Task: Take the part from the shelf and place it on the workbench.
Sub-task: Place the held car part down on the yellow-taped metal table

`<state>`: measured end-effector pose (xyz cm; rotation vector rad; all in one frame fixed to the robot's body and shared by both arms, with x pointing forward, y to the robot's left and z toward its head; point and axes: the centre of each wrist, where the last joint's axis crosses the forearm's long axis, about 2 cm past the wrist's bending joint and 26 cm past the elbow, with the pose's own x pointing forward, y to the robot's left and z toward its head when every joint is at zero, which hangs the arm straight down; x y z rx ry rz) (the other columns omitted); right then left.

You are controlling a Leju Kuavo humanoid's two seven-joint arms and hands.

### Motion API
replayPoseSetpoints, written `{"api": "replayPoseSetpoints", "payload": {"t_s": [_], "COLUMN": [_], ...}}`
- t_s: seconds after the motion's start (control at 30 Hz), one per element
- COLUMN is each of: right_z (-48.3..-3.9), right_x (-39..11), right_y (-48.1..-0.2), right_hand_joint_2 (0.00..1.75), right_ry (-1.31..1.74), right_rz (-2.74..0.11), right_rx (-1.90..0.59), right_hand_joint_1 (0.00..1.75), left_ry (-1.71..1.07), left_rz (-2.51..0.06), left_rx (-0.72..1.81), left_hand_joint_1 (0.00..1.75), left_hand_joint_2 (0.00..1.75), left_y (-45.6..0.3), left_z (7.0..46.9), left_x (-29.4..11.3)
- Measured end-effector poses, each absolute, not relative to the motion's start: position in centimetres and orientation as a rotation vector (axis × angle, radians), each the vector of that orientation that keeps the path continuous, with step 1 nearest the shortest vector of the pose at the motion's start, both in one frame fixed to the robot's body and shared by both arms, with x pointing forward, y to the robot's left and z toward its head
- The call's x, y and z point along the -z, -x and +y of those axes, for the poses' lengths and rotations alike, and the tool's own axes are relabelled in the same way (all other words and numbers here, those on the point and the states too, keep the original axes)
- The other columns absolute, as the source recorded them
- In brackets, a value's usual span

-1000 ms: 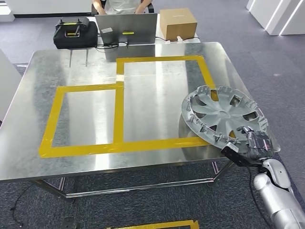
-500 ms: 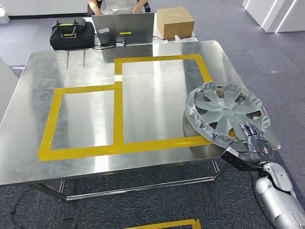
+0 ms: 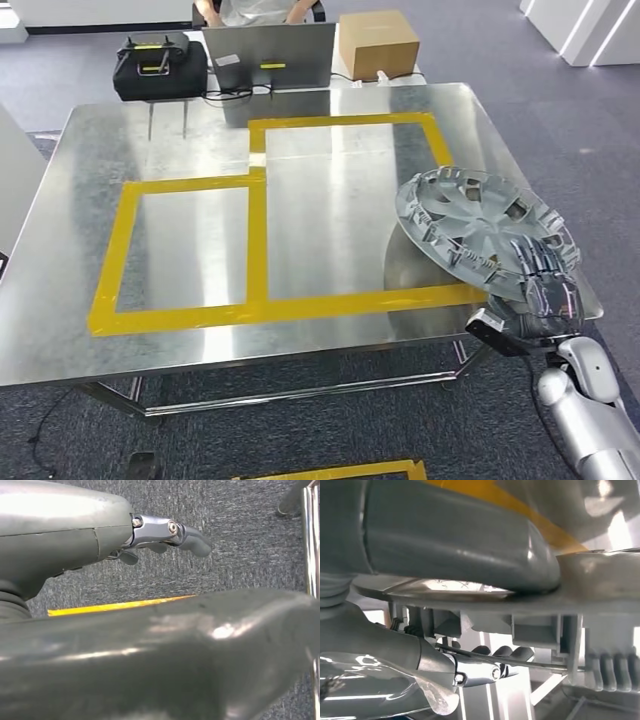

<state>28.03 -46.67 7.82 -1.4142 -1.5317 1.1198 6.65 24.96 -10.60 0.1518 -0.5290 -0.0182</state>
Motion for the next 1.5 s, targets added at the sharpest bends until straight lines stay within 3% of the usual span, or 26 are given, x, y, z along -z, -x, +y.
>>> {"api": "replayPoseSetpoints", "payload": {"t_s": [0.37,0.6,1.2,1.5], "right_z": [-46.3,-47.5,-48.0,-45.5], "right_x": [-10.8,-13.5,-13.8,-14.1], "right_y": [-30.4,-33.5,-34.3,-36.4], "right_hand_joint_2": [0.0,0.0,0.0,0.0], "right_ry": [1.534,1.415,1.307,1.234], "right_rz": [-1.578,-1.663,-1.745,-1.814], "right_rx": [-1.22,-0.992,-0.869,-0.804], "right_hand_joint_1": [0.0,0.0,0.0,0.0], "left_ry": [-0.142,-0.147,-0.152,-0.196], "left_rz": [-0.535,-0.542,-0.555,-0.557], "left_rx": [0.029,0.037,0.061,0.091], "left_hand_joint_1": [0.0,0.0,0.0,0.0], "left_hand_joint_2": [0.0,0.0,0.0,0.0], "left_y": [-7.0,-7.3,-7.7,-8.3], "left_z": [25.3,25.7,26.4,28.0], "left_x": [10.6,10.6,10.5,10.5]}}
